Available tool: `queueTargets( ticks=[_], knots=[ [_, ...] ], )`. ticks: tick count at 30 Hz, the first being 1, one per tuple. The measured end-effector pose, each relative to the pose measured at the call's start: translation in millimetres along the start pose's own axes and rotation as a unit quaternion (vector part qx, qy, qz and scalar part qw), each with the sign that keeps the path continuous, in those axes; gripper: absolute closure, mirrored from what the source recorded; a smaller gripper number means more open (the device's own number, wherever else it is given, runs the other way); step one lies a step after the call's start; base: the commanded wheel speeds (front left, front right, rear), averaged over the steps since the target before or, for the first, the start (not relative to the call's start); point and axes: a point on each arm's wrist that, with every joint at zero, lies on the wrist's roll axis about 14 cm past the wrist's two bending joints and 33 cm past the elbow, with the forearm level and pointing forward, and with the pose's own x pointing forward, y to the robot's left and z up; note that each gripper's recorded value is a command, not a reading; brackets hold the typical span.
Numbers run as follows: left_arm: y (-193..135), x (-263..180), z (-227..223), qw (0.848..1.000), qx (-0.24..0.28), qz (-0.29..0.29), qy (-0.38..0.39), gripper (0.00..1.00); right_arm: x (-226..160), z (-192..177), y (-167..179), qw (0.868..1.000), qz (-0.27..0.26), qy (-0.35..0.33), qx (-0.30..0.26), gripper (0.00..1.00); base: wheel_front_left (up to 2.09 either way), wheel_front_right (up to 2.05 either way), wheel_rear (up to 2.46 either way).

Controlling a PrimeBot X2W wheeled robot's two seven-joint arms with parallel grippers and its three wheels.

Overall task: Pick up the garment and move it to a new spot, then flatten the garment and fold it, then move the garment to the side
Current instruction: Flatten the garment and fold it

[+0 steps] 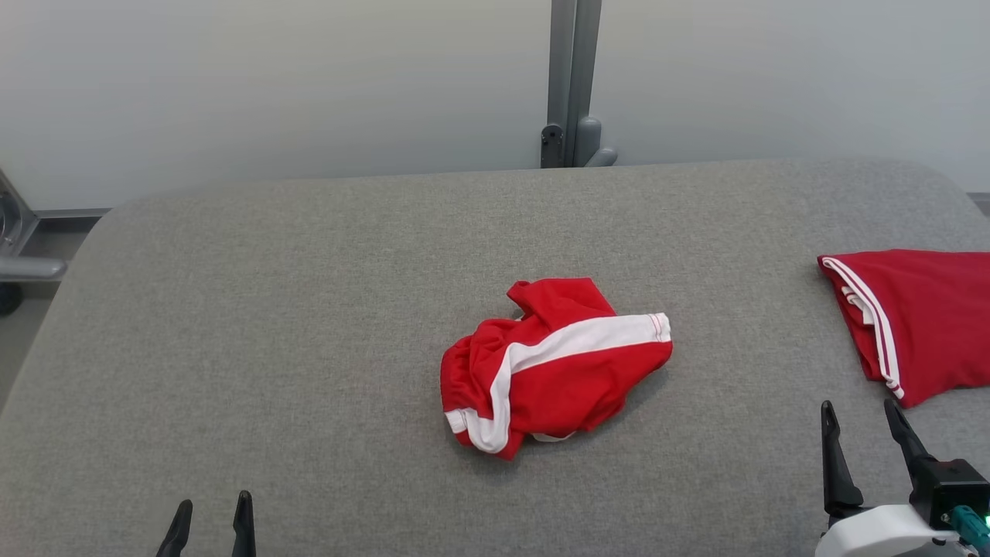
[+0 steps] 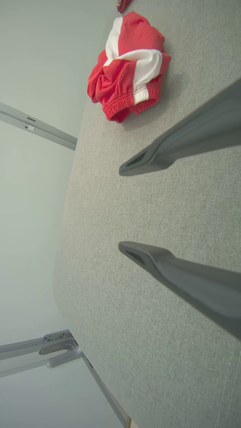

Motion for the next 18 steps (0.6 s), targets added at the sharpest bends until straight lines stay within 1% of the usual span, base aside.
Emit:
queueTargets(
  ticks=[4, 15, 18],
  knots=[
    [0.8, -7.7, 2.0, 1.0, 0.013, -0.002, -0.009, 0.0, -0.8, -0.3, 4.2, 1.0, 0.007, 0.001, 0.0, 0.0, 0.0, 0.0, 0.0],
    [-1.6, -9.3, -0.7, 1.0, 0.018, -0.005, -0.01, 0.0, -1.5, -3.3, 9.6, 1.0, 0.014, 0.005, 0.0, 0.0, 0.0, 0.0, 0.0],
    [-5.8, -7.9, -5.0, 1.0, 0.012, -0.007, -0.004, 0.0, 0.5, -1.1, 8.6, 0.999, 0.008, 0.0, 0.031, 0.0, 0.0, 0.0, 0.0]
  ],
)
